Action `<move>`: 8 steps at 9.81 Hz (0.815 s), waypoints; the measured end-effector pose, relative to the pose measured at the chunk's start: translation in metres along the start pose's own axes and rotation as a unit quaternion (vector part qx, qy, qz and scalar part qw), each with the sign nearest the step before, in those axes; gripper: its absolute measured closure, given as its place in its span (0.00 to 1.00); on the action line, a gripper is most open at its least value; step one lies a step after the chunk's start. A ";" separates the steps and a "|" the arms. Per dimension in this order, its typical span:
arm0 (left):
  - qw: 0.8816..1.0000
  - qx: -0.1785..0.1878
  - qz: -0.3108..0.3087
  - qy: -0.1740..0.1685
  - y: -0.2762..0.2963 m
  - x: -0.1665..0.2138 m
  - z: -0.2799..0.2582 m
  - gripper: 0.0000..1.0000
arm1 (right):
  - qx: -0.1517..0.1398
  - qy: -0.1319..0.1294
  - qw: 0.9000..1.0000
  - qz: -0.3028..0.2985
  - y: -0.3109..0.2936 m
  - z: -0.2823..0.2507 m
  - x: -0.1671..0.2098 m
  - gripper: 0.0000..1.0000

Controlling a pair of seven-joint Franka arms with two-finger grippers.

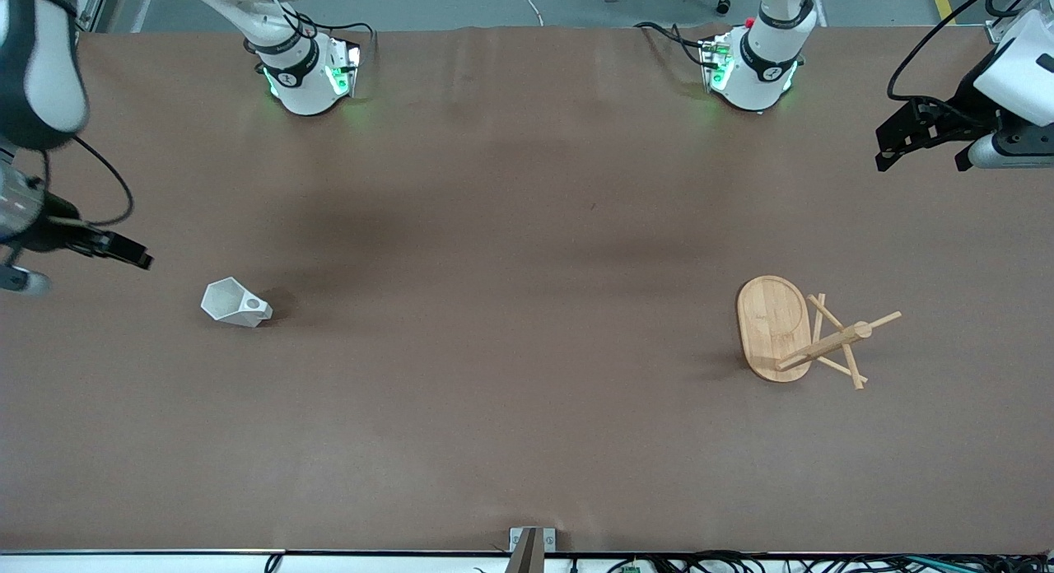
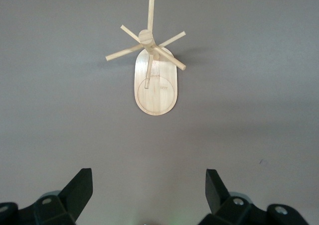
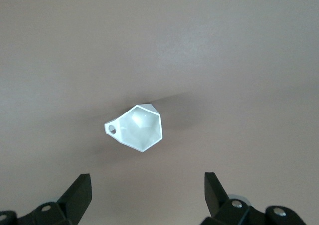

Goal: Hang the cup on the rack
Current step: 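Reach the right gripper down to the white faceted cup and grasp it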

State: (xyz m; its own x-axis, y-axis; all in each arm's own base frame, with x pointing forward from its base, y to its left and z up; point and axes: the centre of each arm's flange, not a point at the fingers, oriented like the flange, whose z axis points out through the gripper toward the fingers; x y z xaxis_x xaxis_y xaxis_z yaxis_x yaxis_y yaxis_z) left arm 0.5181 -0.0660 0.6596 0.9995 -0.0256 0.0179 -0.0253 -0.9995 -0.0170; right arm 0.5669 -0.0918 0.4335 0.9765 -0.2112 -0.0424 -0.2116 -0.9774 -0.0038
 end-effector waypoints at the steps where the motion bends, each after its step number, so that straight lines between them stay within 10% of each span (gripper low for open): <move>1: 1.000 0.000 0.003 -0.003 0.000 -0.001 0.001 0.00 | -0.001 0.000 1.000 -0.014 0.005 0.035 0.003 0.00; 8: 1.000 0.000 0.007 -0.006 -0.003 -0.001 0.002 0.00 | -0.005 0.026 0.999 -0.025 0.014 0.184 -0.005 0.02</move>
State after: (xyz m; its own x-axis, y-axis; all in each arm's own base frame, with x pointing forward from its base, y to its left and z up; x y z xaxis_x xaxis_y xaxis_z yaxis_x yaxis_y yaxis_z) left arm 0.5175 -0.0626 0.6580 0.9992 -0.0384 0.0063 -0.0383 -0.9991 -0.0179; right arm 0.5512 -0.1025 0.2502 0.9866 -0.1632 0.0086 -0.1632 -0.9866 0.0054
